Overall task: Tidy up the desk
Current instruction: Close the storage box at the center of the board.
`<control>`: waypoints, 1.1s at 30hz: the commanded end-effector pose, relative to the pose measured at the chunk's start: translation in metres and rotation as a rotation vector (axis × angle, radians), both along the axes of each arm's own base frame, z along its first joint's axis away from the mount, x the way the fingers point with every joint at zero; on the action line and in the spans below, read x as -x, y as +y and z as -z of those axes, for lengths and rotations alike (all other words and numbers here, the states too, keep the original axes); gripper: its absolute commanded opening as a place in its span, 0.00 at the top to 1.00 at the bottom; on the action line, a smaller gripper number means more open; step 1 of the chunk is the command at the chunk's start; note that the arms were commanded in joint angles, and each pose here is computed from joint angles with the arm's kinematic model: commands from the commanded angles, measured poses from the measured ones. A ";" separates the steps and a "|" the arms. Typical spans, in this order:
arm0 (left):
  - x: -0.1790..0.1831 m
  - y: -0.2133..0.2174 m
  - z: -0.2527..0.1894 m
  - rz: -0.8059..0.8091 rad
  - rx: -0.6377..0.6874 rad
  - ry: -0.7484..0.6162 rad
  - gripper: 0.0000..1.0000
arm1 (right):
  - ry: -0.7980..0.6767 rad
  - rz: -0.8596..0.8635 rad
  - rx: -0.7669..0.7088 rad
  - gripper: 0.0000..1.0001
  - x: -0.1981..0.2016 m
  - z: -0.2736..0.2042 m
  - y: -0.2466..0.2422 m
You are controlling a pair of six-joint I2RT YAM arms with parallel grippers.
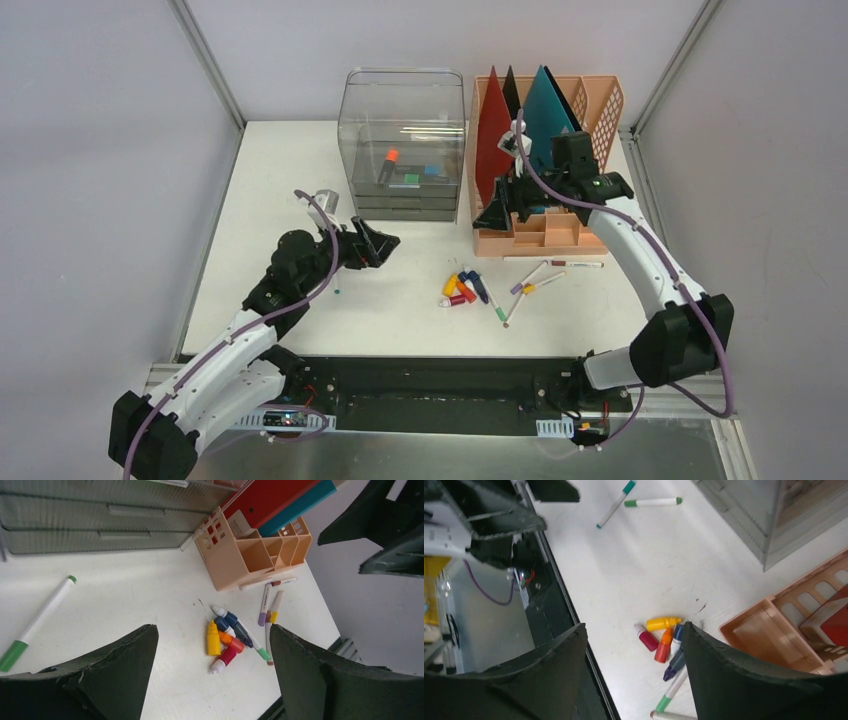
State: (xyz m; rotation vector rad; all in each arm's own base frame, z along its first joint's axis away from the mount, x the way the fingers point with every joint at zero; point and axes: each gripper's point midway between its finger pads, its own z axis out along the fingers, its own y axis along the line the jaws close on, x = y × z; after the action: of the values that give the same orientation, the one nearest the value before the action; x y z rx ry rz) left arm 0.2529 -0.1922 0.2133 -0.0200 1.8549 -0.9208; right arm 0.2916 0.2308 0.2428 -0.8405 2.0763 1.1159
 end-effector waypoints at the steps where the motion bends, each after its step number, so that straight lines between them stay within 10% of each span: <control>1: 0.003 -0.019 -0.004 0.067 0.138 0.022 0.15 | -0.148 -0.223 0.000 0.28 0.057 -0.017 -0.012; 14: -0.011 -0.030 0.001 0.078 0.229 -0.015 0.01 | -0.397 -0.327 0.076 0.23 0.116 0.002 -0.051; 33: -0.035 -0.038 0.008 0.109 0.123 -0.220 0.03 | -0.317 0.026 0.220 0.17 0.056 0.038 -0.142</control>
State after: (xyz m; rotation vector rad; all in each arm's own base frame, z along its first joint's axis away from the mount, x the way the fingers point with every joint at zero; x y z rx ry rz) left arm 0.2840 -0.2283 0.2048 0.0452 1.6699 -1.0771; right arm 0.2226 0.0965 0.2007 -1.0496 1.9961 0.7213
